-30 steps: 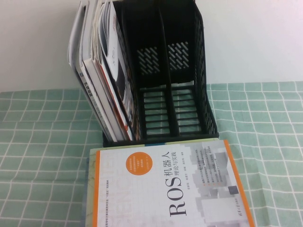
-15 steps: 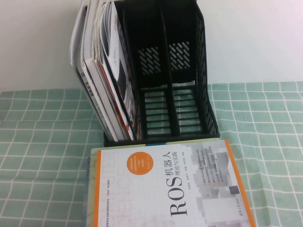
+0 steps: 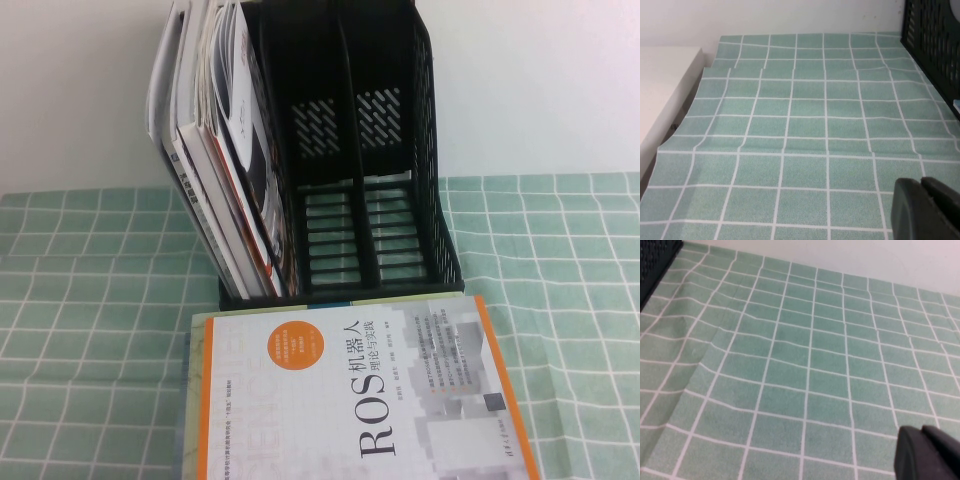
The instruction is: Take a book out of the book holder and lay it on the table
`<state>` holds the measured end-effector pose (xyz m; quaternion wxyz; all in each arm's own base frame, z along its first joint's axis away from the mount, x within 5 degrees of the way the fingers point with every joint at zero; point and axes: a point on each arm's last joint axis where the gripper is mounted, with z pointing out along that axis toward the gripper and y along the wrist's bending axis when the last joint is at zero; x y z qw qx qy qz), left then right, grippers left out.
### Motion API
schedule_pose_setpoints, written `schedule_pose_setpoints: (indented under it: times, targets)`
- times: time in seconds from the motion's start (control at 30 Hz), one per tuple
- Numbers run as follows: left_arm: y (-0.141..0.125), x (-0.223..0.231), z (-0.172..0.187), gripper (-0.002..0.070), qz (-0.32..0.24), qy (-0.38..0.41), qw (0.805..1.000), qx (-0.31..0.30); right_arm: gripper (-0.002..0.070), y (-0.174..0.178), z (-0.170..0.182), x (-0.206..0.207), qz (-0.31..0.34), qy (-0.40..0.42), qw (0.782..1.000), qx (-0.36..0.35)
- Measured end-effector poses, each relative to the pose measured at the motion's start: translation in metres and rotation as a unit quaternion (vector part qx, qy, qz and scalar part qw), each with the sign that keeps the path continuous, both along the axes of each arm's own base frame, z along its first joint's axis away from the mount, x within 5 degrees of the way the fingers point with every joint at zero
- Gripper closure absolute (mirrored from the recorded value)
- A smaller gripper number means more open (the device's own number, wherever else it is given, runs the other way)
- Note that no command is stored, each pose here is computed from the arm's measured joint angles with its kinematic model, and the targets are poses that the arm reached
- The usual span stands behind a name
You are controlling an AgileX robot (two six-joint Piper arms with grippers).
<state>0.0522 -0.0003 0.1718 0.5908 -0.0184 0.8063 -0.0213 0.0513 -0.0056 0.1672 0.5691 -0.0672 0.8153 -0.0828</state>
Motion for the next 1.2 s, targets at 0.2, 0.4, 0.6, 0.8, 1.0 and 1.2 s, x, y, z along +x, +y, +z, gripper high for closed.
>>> schedule_pose_setpoints:
  times: [0.2,0.4,0.6,0.8,1.0,1.2]
  targets:
    - [0.0,0.0,0.0,0.0678,0.0,-0.001,1.0,0.005,0.0678,0.0,0.0,0.0,0.0,0.0,1.0,-0.002]
    - [0.0,0.002,0.008,0.0678,0.0,-0.05,0.999,0.0,0.0678,0.0,0.003,0.001,0.002,-0.015,1.0,-0.003]
    - [-0.001,0.004,0.033,0.0678,-0.005,-0.186,0.983,-0.007,0.0678,0.003,0.02,0.005,0.019,-0.115,0.993,-0.005]
    - [-0.002,0.001,0.052,0.0678,-0.01,-0.287,0.958,-0.009,0.0678,0.006,0.035,0.005,0.033,-0.196,0.98,-0.007]
    - [-0.002,0.0,0.054,0.0678,-0.011,-0.301,0.954,-0.005,0.0678,0.006,0.038,0.005,0.036,-0.213,0.976,-0.008]
    - [-0.002,0.0,0.055,0.0678,-0.012,-0.301,0.952,-0.053,0.0678,0.007,0.04,0.005,0.037,-0.221,0.975,-0.009]
